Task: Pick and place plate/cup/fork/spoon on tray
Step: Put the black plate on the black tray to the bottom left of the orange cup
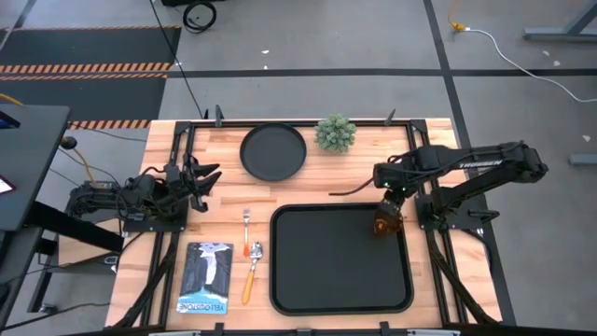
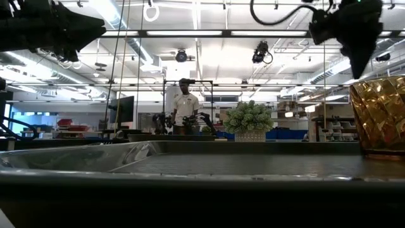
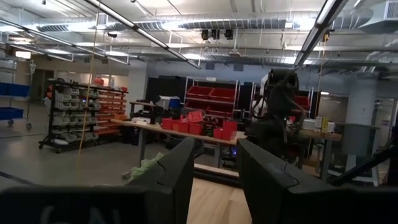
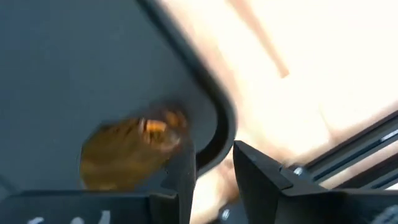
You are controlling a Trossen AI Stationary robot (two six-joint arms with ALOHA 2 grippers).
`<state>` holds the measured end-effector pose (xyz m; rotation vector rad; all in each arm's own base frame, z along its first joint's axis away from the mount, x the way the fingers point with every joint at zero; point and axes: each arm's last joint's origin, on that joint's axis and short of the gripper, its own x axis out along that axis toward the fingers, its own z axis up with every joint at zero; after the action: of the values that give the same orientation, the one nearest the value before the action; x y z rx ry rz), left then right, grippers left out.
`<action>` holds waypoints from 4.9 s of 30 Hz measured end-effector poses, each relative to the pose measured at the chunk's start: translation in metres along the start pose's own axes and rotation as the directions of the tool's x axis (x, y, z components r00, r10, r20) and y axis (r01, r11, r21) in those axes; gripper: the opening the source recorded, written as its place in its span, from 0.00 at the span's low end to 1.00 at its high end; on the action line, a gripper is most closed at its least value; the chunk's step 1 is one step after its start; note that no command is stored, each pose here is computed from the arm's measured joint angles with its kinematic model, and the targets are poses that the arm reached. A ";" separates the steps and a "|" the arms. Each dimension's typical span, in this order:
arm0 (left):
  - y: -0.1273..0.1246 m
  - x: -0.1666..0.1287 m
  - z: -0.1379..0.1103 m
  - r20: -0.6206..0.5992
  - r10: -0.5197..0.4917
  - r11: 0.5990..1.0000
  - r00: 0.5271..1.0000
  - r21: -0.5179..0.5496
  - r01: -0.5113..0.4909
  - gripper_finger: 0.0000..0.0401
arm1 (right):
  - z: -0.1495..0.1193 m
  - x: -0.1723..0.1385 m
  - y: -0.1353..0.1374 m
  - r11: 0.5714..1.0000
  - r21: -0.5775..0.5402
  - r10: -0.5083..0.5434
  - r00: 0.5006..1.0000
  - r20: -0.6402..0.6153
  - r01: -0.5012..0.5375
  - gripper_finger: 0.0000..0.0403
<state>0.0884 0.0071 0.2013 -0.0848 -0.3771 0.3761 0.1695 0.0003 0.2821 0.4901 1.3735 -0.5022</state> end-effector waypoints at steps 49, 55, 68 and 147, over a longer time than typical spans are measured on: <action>0.005 0.023 -0.012 -0.513 0.281 0.945 0.811 0.002 -0.326 0.32 | 0.221 0.104 0.080 0.682 -0.578 -0.094 0.838 0.538 0.448 0.27; 0.022 0.037 -0.027 -0.581 0.376 0.894 0.722 0.021 -0.448 0.32 | 0.219 0.088 0.075 0.659 -0.528 -0.183 0.795 0.579 0.536 0.27; 0.085 0.055 -0.050 -0.685 0.392 0.827 0.614 -0.031 -0.562 0.32 | 0.208 0.054 0.073 0.731 -0.533 -0.042 0.807 0.588 0.426 0.27; 0.166 0.134 -0.092 -0.894 0.394 0.791 0.213 0.211 -0.575 0.20 | 0.190 0.058 0.089 0.798 -0.503 -0.033 0.856 0.516 0.333 0.27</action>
<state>0.1817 0.2104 0.1376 -0.5860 0.8139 0.8773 0.3806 -0.0451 0.2529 -0.2783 1.0097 -0.3093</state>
